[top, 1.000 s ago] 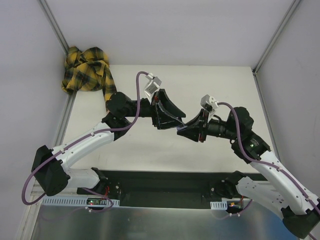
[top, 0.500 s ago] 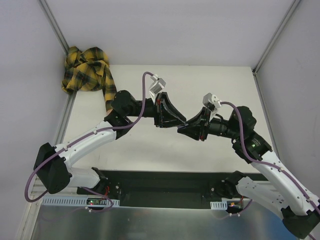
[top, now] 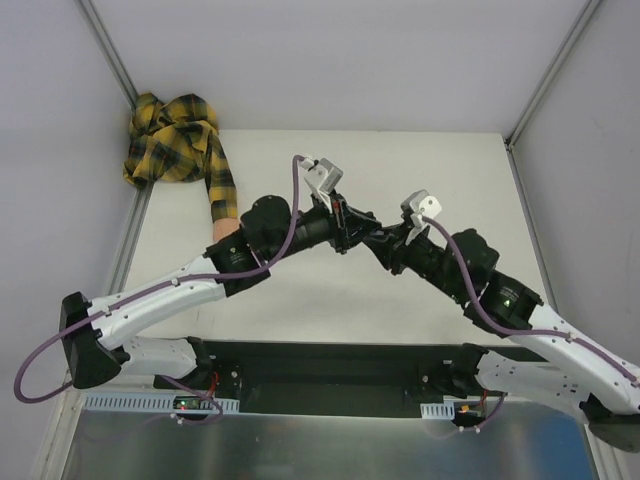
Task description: Paint the nails
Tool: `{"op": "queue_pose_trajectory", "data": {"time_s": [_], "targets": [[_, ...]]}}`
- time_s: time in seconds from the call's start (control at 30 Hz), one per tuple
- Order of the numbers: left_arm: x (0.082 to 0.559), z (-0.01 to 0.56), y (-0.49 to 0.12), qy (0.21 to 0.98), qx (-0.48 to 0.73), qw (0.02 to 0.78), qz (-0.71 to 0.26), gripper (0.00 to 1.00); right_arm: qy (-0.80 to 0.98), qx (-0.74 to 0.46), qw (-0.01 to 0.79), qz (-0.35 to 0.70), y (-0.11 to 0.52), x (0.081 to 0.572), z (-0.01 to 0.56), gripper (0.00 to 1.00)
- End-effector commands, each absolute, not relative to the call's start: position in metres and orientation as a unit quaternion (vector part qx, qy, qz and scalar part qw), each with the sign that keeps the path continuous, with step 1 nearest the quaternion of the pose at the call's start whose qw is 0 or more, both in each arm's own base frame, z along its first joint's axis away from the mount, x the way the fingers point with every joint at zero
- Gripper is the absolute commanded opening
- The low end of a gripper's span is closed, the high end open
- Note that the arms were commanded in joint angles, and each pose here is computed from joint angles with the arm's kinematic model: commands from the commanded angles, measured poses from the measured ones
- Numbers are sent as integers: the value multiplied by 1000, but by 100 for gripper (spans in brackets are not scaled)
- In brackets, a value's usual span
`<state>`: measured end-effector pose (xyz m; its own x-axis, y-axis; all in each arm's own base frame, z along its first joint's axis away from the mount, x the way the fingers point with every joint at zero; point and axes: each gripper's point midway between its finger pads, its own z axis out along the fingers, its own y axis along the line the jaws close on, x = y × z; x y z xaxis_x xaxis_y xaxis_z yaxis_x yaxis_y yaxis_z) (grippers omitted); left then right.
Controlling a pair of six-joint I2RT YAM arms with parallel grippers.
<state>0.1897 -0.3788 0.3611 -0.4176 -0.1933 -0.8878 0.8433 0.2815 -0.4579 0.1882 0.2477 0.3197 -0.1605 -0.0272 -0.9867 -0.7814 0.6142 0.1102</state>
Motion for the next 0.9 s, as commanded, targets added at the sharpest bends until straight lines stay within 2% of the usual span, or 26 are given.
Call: {"op": "queue_pose_trajectory", "data": {"time_s": [0.0, 0.1, 0.27, 0.37, 0.4, 0.5, 0.53, 0.57, 0.6, 0.63, 0.7, 0.73, 0.87], "targets": [[237, 366, -357, 720, 108, 589, -352, 0, 683, -219, 680, 153, 224, 218, 343, 0], [244, 361, -355, 732, 80, 583, -342, 0, 677, -243, 674, 172, 236, 214, 340, 0], [232, 371, -364, 723, 108, 572, -372, 0, 654, -288, 666, 214, 248, 201, 343, 0], [217, 381, -369, 707, 155, 555, -411, 35, 647, -319, 645, 250, 251, 193, 341, 0], [212, 379, -369, 704, 169, 546, -421, 56, 644, -343, 628, 270, 255, 185, 337, 0], [196, 385, -360, 682, 209, 531, -457, 80, 636, -378, 592, 319, 256, 170, 337, 0], [192, 395, -352, 667, 213, 537, -471, 83, 639, -381, 584, 326, 253, 172, 335, 0], [194, 399, -346, 653, 221, 537, -486, 85, 638, -385, 572, 343, 253, 168, 337, 0], [179, 388, -347, 643, 252, 500, -523, 86, 625, -410, 544, 381, 257, 152, 337, 0], [171, 409, -342, 601, 261, 505, -562, 87, 627, -403, 542, 390, 251, 155, 339, 0], [159, 402, -333, 576, 282, 453, -619, 87, 608, -415, 519, 435, 253, 139, 345, 0], [152, 418, -330, 536, 298, 464, -640, 87, 605, -412, 518, 443, 249, 139, 348, 0], [126, 422, -331, 494, 368, 419, -668, 81, 584, -421, 489, 492, 250, 125, 357, 0]]}}
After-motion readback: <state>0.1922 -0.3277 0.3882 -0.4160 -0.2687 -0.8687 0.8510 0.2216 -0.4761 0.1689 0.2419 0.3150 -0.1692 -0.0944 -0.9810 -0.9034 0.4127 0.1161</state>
